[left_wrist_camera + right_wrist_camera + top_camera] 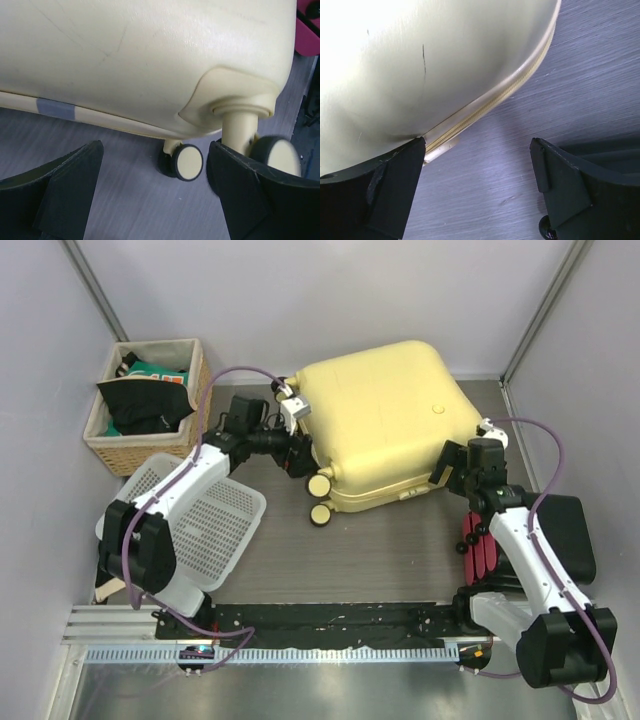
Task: Open, take out, and arrange the luggage
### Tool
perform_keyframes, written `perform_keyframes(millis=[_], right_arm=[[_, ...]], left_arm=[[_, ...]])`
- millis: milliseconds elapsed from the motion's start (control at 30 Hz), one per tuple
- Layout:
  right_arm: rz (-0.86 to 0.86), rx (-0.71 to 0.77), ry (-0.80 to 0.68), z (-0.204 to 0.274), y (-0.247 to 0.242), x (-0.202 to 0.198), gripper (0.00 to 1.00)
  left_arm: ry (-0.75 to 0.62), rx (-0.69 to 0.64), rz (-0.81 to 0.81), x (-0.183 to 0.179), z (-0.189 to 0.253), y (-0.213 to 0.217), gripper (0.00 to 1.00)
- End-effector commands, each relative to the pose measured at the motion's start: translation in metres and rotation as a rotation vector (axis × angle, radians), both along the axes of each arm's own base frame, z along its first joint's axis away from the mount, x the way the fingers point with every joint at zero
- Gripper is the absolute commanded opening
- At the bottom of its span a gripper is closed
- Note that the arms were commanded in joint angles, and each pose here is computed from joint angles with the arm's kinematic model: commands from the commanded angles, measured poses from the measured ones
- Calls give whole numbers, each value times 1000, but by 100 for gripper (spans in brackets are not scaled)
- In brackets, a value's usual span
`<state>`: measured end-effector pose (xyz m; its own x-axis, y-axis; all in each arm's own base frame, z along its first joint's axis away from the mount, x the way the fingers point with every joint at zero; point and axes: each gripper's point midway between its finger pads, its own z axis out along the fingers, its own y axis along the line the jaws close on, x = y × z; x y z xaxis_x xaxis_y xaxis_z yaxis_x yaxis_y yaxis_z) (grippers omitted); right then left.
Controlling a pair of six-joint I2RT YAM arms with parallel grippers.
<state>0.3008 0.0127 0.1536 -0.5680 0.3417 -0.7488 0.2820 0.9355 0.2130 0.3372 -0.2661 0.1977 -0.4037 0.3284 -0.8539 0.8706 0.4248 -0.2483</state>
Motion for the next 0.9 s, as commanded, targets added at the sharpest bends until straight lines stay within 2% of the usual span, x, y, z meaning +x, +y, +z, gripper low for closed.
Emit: perform_keyframes(millis=[0, 133, 267, 367, 500, 600, 667, 800, 867], right_arm=[[-86, -4, -199, 45, -12, 43, 98], [-103, -5, -216, 48, -17, 53, 98], [-70, 19, -248, 59, -10, 65, 98], [-46, 42, -284, 74, -4, 71, 98], [-7, 80, -337, 103, 4, 64, 97], [72, 156, -373, 127, 23, 48, 97], [213, 257, -405, 154, 52, 31, 96], [366, 519, -441, 179, 98, 1, 90], [418, 566, -409, 173, 117, -13, 88]], left_arm=[[148, -44, -128, -69, -7, -25, 94], [161, -22, -215, -104, -14, -58, 94], [156, -31, -208, -114, -13, -79, 94], [107, -56, -171, -108, -1, -81, 94], [-16, 57, 42, -80, 11, -51, 99], [-78, 99, 149, -73, 32, -21, 100], [-127, 106, 230, -64, 50, 4, 100], [-211, 147, 384, -38, 72, 52, 100], [-206, 174, 468, -14, 71, 76, 100]])
